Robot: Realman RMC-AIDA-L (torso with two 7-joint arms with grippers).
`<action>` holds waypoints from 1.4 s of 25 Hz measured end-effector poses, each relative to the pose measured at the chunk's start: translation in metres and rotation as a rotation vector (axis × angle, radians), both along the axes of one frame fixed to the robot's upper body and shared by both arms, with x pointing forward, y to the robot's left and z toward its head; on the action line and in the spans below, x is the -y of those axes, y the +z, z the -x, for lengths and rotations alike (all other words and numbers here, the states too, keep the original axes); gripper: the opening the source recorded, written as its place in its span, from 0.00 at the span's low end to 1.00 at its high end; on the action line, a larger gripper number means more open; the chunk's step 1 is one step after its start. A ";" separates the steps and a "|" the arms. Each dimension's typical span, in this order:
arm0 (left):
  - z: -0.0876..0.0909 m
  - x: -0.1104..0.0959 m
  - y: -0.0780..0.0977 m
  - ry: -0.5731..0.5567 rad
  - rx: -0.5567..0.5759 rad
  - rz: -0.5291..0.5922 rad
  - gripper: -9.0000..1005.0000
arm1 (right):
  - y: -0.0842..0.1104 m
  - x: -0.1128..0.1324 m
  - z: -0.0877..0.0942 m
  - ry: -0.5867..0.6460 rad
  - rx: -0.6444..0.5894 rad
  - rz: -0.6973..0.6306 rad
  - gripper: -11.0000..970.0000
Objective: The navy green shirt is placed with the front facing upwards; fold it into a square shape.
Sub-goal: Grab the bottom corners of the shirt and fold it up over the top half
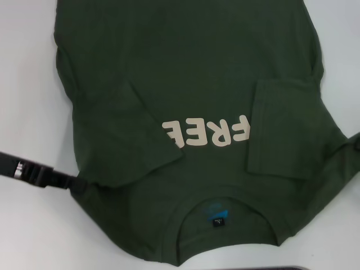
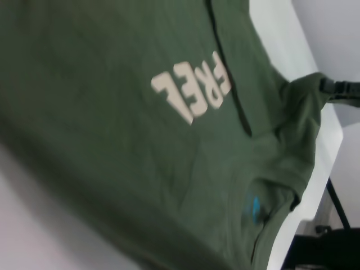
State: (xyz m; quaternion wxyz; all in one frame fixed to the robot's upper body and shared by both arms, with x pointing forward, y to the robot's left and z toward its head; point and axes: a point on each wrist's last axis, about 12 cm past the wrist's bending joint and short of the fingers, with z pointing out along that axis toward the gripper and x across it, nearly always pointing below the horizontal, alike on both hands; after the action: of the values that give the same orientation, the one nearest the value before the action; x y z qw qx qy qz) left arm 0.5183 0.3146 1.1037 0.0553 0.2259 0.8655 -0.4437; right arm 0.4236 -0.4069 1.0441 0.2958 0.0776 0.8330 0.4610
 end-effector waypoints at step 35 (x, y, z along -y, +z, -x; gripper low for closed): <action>-0.121 0.046 0.052 0.453 0.419 0.169 0.01 | 0.066 -0.057 -0.177 0.028 0.197 0.216 0.04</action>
State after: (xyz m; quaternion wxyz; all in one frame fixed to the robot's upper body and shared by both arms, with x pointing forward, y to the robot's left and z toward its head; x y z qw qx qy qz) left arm 0.6391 0.2683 1.1556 0.3484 0.1086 0.8235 -0.4343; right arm 0.6007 -0.3498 1.1099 0.3764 -0.0117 0.8457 0.3782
